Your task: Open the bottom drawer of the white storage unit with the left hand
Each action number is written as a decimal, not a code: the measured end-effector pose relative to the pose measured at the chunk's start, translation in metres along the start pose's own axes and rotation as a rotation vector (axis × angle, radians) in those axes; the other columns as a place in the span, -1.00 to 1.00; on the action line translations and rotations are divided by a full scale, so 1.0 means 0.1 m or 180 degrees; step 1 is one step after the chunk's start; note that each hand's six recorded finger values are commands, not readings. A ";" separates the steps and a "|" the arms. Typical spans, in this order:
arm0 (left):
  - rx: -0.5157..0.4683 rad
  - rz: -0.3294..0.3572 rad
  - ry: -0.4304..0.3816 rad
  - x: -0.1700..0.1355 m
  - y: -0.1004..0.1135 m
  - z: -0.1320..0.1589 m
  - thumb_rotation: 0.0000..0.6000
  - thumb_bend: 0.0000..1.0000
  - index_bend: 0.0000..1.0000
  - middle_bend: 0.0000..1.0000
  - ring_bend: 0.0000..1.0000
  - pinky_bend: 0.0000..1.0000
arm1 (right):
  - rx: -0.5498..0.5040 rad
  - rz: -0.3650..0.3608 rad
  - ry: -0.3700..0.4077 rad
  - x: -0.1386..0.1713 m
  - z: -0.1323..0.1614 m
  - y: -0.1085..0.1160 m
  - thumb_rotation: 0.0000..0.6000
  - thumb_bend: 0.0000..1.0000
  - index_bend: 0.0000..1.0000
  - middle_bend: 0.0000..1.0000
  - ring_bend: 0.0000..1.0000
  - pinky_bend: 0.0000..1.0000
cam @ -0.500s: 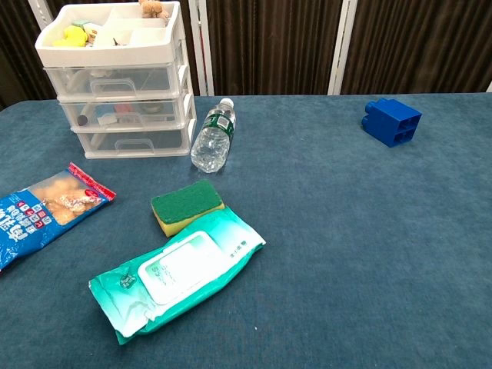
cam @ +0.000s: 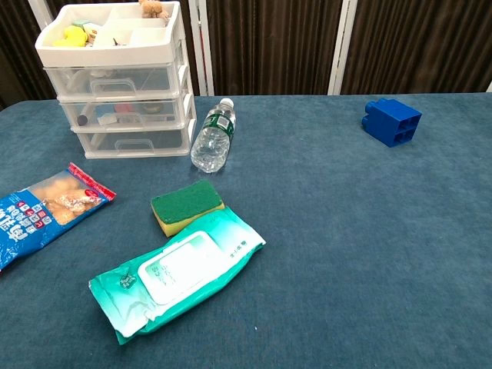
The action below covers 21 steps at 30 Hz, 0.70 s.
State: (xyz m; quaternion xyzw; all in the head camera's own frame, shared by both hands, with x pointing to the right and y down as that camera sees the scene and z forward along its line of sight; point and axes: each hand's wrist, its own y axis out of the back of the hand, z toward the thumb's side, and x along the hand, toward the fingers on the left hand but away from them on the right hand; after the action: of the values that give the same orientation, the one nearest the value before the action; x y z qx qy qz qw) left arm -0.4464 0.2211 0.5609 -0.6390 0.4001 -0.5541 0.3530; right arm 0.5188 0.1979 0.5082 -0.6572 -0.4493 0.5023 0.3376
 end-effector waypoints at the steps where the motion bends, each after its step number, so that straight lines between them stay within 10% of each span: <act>1: -0.0026 0.0003 0.0004 0.00 0.00 0.00 1.00 -0.65 -1.00 -0.76 -0.77 -0.45 | -0.0004 -0.0003 -0.0003 0.00 0.00 0.00 1.00 -0.75 -1.00 -1.00 -1.00 -1.00; 7: -0.0342 -0.0008 0.0081 0.08 0.01 0.07 1.00 -0.04 -1.00 0.62 0.45 0.47 | -0.0048 -0.0005 -0.0024 0.01 -0.02 0.01 1.00 -0.75 -1.00 -1.00 -1.00 -1.00; 21: -0.1349 -0.0320 0.0415 0.80 -0.05 0.46 1.00 0.40 -0.94 0.93 0.90 0.90 | -0.0117 0.0018 0.0001 0.00 -0.01 0.01 1.00 -0.75 -1.00 -1.00 -1.00 -1.00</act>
State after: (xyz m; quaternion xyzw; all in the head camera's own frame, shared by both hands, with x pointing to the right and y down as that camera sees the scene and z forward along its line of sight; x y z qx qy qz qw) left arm -0.3950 0.1513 0.5931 -0.6808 0.4972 -0.5147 0.1562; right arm 0.5196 0.1975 0.5072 -0.6646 -0.4565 0.4947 0.3242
